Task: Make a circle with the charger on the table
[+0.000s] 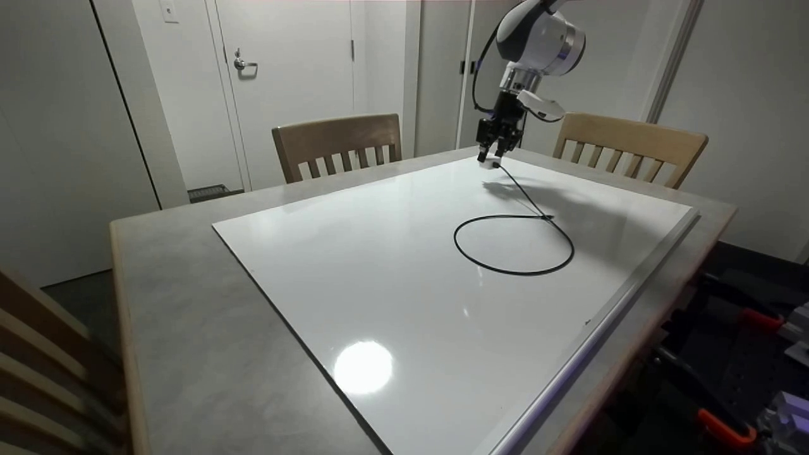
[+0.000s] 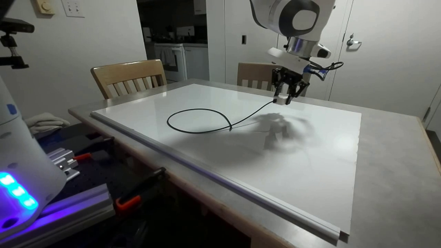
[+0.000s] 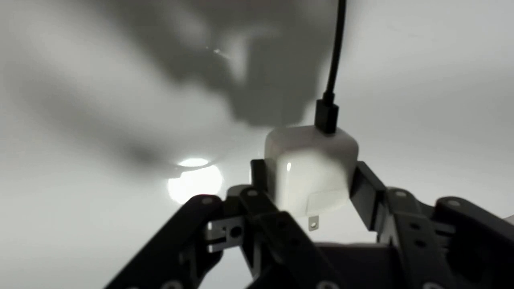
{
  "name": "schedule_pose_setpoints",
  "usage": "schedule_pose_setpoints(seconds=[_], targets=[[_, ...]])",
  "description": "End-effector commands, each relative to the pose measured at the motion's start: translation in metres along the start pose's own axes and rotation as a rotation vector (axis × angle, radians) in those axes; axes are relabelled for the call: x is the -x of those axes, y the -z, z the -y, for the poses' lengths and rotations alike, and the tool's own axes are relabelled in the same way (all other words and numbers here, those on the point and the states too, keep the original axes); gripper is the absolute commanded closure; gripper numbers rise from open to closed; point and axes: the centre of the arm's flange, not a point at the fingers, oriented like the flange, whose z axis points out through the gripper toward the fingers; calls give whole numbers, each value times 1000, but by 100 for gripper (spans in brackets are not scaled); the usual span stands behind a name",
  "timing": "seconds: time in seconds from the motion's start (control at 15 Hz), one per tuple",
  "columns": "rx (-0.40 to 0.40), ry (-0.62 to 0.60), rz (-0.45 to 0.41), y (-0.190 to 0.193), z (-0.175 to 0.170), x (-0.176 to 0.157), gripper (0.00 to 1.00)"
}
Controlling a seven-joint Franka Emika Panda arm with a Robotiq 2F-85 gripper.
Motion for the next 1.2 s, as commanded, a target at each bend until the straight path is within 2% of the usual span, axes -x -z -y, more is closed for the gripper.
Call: schedule_pose_setpoints(seconds=[0.0,0.2,0.6,0.67,0.73,0.93,1.0,1.13], targets=[[-28,171,27,-1,28,-10,72],[-43,336,79,-5,49,-6,72],[-39,612,241,-17,83,10,72],[-55,532,198,-25,75,8,72],[-56,540,203,-26,79,8,47],[-53,534,202,-26,77,9,47],[-52,532,203,-26,75,9,72],[-38,564,202,-25,83,5,72]])
